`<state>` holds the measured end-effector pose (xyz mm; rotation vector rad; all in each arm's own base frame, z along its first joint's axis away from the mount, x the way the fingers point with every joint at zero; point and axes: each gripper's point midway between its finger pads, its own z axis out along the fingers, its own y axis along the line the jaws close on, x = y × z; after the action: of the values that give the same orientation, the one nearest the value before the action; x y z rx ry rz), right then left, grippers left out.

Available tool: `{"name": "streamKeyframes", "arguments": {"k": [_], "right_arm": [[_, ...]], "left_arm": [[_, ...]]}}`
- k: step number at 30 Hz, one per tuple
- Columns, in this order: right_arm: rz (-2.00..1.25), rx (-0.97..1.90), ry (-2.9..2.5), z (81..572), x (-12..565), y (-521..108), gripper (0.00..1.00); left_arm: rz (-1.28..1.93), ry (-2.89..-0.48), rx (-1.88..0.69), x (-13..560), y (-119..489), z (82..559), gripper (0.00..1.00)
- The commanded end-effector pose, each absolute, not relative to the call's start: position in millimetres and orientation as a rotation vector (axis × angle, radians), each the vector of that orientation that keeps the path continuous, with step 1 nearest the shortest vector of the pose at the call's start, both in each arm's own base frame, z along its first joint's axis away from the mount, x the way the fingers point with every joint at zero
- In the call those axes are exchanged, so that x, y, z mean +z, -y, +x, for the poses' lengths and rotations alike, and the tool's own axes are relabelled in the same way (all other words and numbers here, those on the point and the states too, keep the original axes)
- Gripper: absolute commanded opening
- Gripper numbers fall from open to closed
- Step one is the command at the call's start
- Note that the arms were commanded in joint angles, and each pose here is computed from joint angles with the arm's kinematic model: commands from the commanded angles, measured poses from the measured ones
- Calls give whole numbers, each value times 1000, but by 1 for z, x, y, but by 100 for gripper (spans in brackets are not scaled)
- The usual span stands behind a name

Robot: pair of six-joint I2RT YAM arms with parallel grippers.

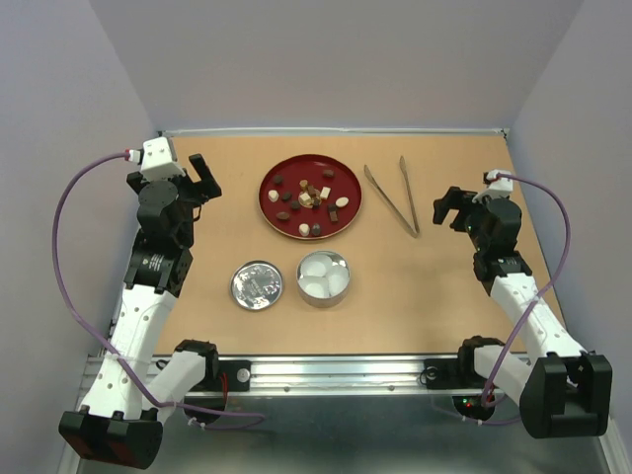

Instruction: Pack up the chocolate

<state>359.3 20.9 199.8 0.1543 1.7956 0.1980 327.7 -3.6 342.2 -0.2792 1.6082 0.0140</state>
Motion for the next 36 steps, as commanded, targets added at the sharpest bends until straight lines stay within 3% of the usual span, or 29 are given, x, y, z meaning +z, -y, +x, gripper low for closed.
{"name": "streamKeyframes", "arguments": {"k": [1,18,36], "right_arm": [[120,208,-1721,369,235,-26,100],[30,447,-1956,387,167,-69,100],[-63,261,-2104,419,116,-94,100]], "left_arm": [[-297,-1557,24,353,-1,324,99],[-283,-1592,59,339,-3,326,99],[-244,-1581,31,342,1,322,99]]}}
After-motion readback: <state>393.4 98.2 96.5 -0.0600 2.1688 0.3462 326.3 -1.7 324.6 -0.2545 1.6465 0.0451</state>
